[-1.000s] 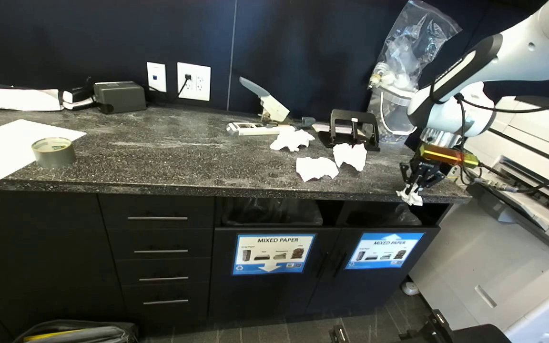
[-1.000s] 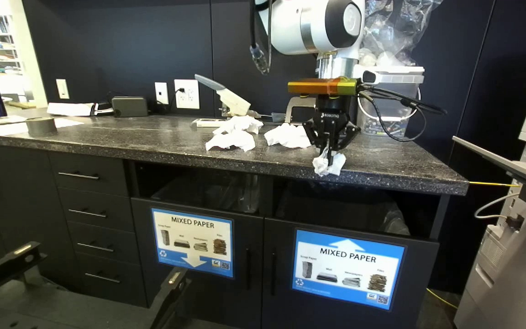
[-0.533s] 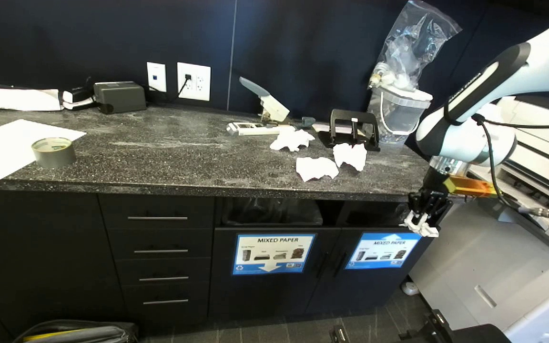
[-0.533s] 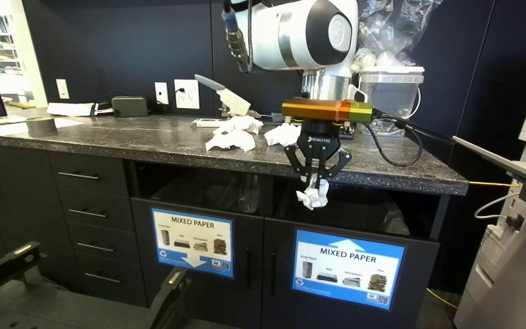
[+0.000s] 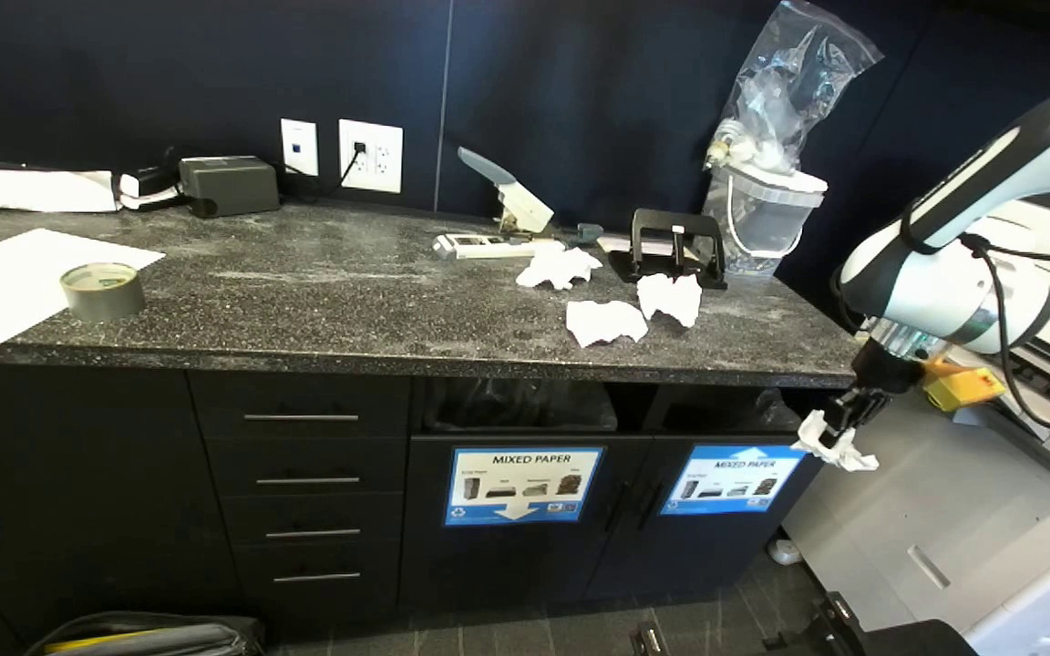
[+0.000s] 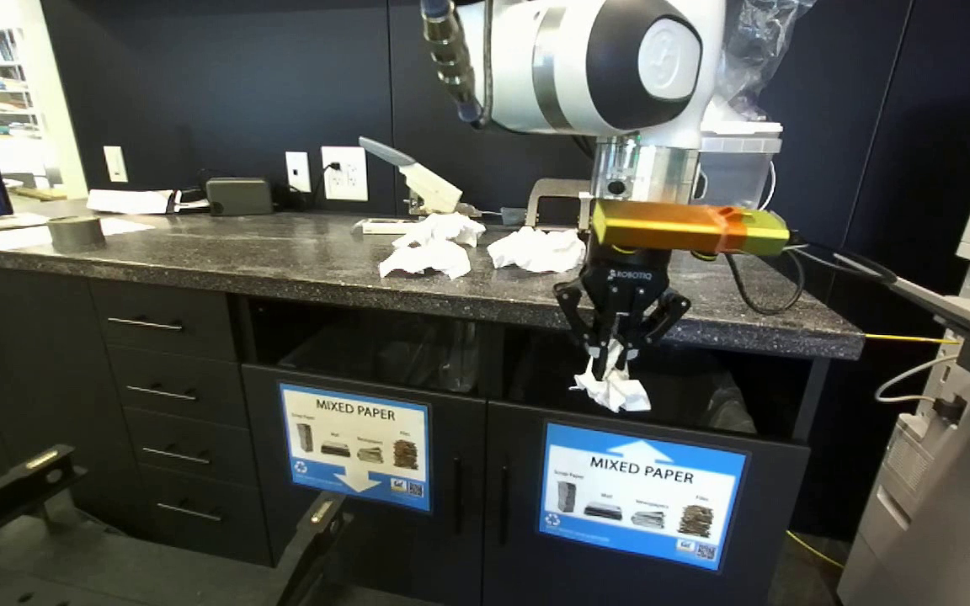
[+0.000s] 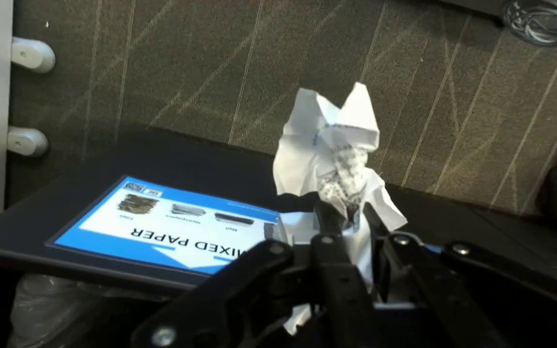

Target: Put two papers in the bin to the right and two in the left

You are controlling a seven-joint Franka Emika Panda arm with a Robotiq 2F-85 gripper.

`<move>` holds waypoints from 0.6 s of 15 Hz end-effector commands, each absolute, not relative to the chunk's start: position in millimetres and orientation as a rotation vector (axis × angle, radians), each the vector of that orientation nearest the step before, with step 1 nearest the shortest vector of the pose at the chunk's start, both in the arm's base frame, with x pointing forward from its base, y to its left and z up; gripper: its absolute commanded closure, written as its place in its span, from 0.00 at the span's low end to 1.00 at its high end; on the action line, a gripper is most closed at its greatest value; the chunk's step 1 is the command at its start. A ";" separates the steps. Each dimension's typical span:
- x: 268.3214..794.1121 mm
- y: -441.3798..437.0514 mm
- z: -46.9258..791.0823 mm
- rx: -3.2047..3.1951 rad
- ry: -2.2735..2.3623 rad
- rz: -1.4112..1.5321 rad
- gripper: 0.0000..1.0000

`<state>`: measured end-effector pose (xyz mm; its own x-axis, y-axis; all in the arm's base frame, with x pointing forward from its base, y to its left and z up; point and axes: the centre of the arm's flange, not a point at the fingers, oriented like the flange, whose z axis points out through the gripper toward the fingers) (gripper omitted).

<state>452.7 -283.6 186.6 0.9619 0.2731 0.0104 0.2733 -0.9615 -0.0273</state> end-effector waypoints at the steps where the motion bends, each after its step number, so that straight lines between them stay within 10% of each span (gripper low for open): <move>1: 448.3 -312.7 178.5 -3.022 -0.600 -0.180 0.84; 9: 452.3 -338.6 139.7 -2.877 -0.987 -0.412 0.86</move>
<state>446.0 -323.9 159.7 0.8195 0.5387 0.1957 0.5538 -0.8322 -0.0284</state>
